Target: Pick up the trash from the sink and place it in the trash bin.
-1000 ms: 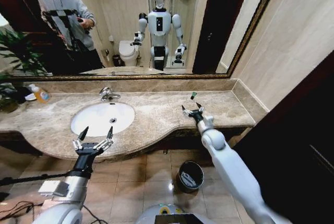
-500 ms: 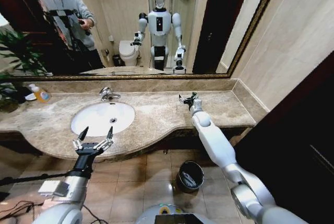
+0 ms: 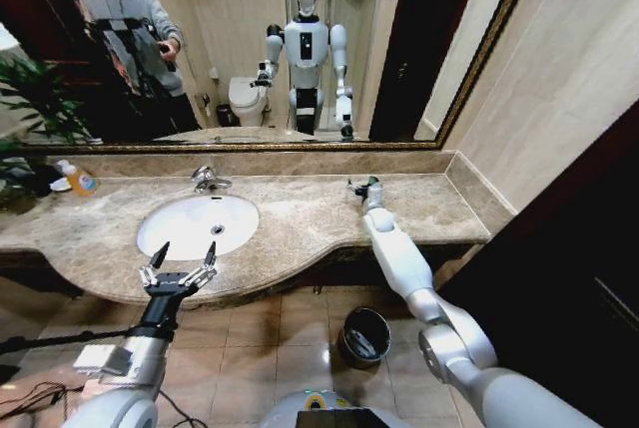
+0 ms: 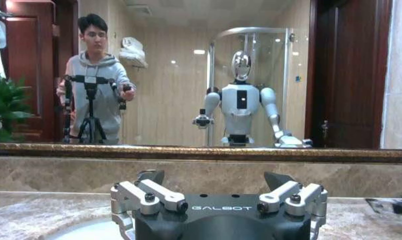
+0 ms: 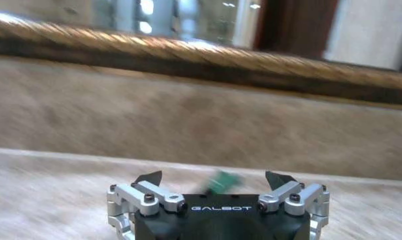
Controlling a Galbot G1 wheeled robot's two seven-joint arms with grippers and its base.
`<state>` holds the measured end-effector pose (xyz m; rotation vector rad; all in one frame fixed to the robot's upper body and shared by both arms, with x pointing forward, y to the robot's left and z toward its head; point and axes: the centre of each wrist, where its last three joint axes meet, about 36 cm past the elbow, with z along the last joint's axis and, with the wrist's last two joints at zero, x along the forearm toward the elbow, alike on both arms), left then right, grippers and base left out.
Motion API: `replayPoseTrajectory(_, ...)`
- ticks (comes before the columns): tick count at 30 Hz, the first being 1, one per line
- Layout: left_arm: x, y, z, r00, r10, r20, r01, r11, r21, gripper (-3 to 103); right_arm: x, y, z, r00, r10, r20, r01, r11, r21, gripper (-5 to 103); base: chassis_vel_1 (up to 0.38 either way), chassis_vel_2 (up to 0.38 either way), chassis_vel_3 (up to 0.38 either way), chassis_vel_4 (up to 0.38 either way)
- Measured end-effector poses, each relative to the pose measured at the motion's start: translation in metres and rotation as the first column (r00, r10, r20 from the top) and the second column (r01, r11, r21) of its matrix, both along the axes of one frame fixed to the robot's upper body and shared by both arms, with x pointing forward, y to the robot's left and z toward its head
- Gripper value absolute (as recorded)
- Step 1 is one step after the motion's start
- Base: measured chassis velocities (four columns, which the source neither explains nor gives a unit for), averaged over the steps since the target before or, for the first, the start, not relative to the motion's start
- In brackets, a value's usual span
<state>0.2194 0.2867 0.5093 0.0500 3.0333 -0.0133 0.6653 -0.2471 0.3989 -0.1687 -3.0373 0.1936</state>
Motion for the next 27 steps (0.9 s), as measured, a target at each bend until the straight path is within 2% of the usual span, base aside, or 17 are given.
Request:
replayPoseTrajectory(4, 0.000, 0.000, 0.000, 1.000, 0.000, 0.000, 0.000, 1.000, 0.000, 100, 0.000, -0.004, -0.005, 1.000, -0.012, -0.015, 0.012, 1.000, 0.006, 100, 0.000, 0.000, 0.000, 0.000)
replayPoseTrajectory(19, 0.000, 0.000, 0.000, 1.000, 0.000, 0.000, 0.000, 1.000, 0.000, 100, 0.019, 0.020, 0.001, 0.999, 0.025, -0.027, -0.024, 0.998, 0.053, 101, 0.000, 0.000, 0.000, 0.000)
replayPoseTrajectory(21, 0.000, 0.000, 0.000, 1.000, 0.000, 0.000, 0.000, 1.000, 0.000, 100, 0.021, 0.021, 0.000, 0.999, 0.030, -0.034, -0.028, 0.998, 0.053, 95, 0.000, 0.000, 0.000, 0.000)
replayPoseTrajectory(23, 0.000, 0.000, 0.000, 1.000, 0.000, 0.000, 0.000, 1.000, 0.000, 100, 0.022, 0.021, -0.001, 0.999, 0.030, -0.035, -0.028, 0.998, 0.053, 95, 0.000, 0.000, 0.000, 0.000)
replayPoseTrajectory(24, 0.000, 0.000, 0.000, 1.000, 0.000, 0.000, 0.000, 1.000, 0.000, 100, 0.023, 0.021, -0.003, 0.999, 0.029, -0.038, -0.027, 0.998, 0.053, 87, 0.000, 0.000, 0.000, 0.000)
replayPoseTrajectory(26, 0.000, 0.000, 0.000, 1.000, 0.000, 0.000, 0.000, 1.000, 0.000, 100, 0.023, 0.020, -0.003, 0.999, 0.028, -0.039, -0.026, 0.998, 0.053, 87, 0.000, 0.000, 0.000, 0.000)
replayPoseTrajectory(27, 0.000, 0.000, 0.000, 1.000, 0.000, 0.000, 0.000, 1.000, 0.000, 100, 0.024, 0.020, -0.004, 0.999, 0.026, -0.040, -0.024, 0.998, 0.054, 83, 0.000, 0.000, 0.000, 0.000)
